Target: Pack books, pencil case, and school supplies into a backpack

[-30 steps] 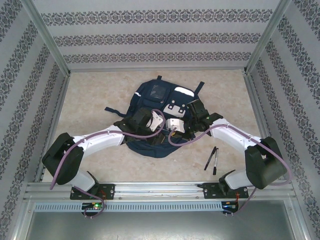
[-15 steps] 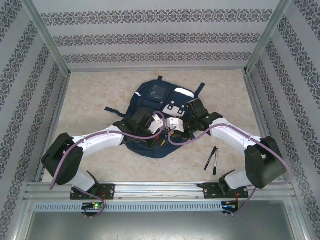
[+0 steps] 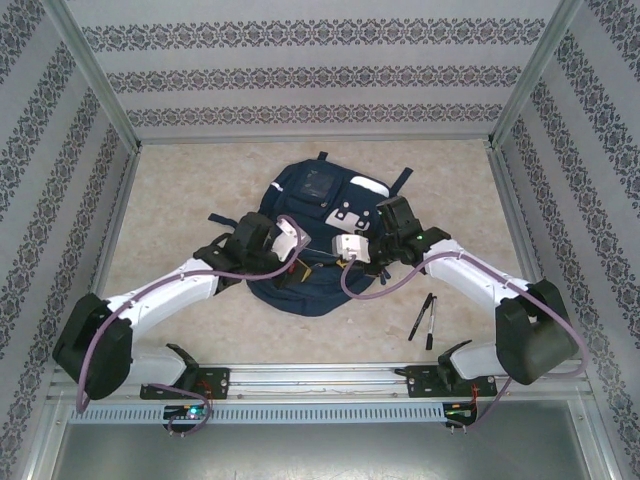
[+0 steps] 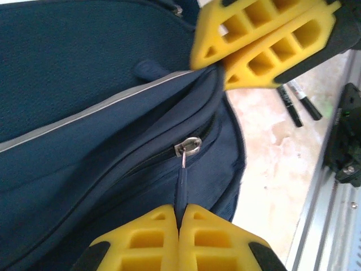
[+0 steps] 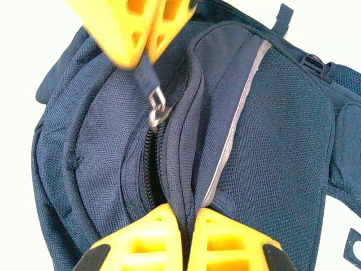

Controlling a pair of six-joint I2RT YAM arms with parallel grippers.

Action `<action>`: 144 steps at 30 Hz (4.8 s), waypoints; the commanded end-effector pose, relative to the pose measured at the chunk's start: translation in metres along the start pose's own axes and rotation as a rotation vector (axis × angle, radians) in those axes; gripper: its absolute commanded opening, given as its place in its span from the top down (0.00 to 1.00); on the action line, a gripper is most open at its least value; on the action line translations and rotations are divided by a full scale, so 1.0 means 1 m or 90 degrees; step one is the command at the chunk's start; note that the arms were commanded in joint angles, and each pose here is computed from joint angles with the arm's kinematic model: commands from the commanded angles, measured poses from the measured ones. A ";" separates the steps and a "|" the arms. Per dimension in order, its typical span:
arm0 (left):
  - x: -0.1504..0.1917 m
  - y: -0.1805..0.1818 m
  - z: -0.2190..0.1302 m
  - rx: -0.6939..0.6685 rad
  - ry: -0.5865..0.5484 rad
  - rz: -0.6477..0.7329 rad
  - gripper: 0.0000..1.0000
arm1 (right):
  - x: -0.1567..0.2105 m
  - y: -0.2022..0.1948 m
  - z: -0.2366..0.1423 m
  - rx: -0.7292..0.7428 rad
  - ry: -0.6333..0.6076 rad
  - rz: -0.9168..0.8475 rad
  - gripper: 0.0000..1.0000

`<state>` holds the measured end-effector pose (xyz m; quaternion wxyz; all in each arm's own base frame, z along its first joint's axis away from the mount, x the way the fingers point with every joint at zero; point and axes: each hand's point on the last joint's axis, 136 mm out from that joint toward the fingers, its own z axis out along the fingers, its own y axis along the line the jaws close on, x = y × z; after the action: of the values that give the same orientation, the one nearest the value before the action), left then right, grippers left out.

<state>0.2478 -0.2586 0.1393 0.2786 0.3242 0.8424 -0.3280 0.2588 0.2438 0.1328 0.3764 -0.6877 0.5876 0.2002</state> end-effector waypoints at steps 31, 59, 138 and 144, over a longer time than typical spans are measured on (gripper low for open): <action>-0.022 -0.001 -0.009 -0.039 -0.077 0.004 1.00 | -0.024 -0.003 0.039 -0.020 0.036 0.108 0.39; 0.010 0.092 -0.036 -0.259 -0.008 0.019 1.00 | 0.017 0.019 0.006 -0.007 0.066 0.035 0.60; -0.023 0.149 0.013 -0.110 0.073 0.316 1.00 | -0.021 0.053 -0.014 -0.042 0.015 -0.142 1.00; -0.028 0.162 0.026 -0.123 0.057 0.266 0.96 | -0.024 0.054 -0.013 -0.039 0.011 -0.146 1.00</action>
<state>0.3546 -0.2271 0.0892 0.3145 0.5257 0.7526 -0.2415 0.2338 0.2490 0.1465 0.3982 -0.7509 0.5143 0.1142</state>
